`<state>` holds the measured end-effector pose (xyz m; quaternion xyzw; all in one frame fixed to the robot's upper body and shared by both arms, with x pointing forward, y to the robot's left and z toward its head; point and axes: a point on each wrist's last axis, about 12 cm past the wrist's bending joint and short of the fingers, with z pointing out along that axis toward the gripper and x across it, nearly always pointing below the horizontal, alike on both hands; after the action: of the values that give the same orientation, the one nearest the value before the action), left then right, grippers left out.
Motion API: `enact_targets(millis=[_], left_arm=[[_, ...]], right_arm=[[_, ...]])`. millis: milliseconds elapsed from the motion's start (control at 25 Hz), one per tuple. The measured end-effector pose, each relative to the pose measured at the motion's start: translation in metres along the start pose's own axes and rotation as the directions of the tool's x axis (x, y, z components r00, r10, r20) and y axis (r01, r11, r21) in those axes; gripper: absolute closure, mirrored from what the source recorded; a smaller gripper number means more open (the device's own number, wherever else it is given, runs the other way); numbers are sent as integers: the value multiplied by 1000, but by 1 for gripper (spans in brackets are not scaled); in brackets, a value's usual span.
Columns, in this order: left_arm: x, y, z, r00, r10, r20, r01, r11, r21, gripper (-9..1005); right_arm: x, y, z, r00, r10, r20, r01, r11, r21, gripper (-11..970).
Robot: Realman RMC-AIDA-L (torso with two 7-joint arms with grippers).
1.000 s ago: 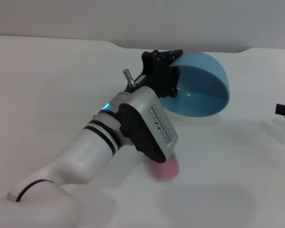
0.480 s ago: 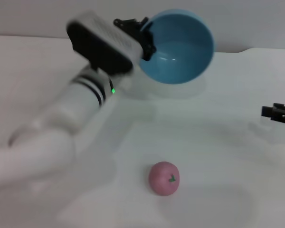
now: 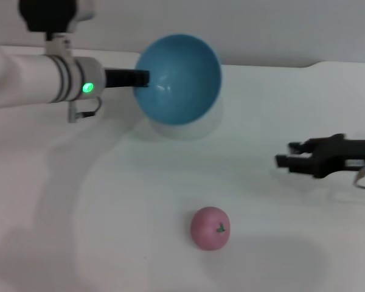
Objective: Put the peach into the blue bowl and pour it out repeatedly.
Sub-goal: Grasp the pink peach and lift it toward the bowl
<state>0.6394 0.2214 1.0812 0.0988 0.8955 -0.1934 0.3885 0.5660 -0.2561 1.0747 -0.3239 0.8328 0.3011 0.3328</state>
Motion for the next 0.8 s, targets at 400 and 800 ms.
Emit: enact_targets(millis=[400,800], left_arm=[[17,69,-52,963,-214,-162,208,977,-53,996],[27,82,-74,948,-238,-214,226,971,-79,997]], right_arm=[[-38,58,71,948,-280,-155,233,936,-263,472],[-33,90,106,871,-402,-283,317,899,-301,305]])
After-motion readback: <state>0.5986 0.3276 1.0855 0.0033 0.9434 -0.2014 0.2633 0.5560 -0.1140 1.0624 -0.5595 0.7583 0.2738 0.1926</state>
